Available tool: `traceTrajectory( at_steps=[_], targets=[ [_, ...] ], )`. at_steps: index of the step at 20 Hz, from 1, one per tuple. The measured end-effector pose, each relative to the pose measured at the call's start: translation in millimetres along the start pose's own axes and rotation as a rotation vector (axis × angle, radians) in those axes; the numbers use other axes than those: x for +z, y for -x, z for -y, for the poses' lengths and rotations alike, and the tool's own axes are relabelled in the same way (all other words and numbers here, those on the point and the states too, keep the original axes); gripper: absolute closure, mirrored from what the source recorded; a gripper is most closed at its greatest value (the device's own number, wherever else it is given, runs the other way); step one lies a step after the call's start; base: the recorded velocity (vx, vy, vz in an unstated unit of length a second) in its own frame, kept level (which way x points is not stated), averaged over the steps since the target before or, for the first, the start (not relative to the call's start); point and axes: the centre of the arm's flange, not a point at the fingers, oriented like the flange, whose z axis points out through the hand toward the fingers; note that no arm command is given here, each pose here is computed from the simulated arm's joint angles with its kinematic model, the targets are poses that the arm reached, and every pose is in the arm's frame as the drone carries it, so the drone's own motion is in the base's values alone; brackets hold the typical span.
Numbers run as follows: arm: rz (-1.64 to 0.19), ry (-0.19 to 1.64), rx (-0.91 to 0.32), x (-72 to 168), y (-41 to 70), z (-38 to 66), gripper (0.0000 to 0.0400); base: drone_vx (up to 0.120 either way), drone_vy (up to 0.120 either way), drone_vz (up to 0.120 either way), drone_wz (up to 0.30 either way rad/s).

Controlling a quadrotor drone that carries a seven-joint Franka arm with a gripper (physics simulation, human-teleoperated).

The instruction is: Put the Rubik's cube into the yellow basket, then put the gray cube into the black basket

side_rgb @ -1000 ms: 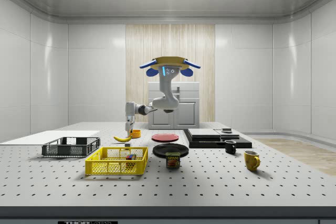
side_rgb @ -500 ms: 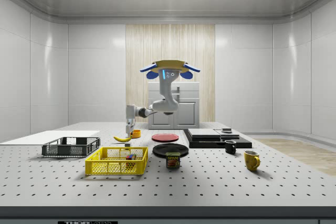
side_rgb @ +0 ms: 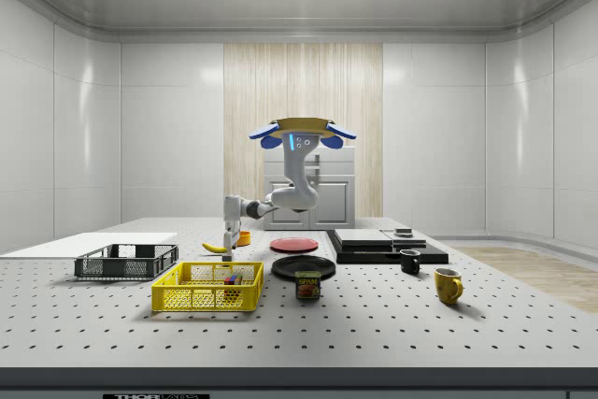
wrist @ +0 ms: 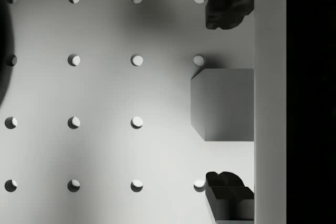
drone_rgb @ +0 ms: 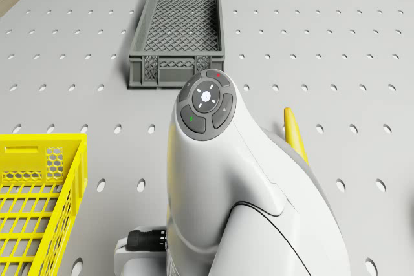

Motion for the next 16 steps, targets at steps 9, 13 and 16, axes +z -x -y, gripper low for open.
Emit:
traceTrajectory(
  at_steps=[9,13,16],
  targets=[
    [0.0,0.0,0.0,7.8,-12.5,12.5,0.0,0.0,0.0,0.0,0.0],
    [0.0,0.0,0.0,18.2,-13.9,13.9,0.0,0.0,0.0,0.0,0.0],
    [0.0,0.0,0.0,23.8,-14.4,14.4,0.0,0.0,0.0,0.0,0.0]
  ],
)
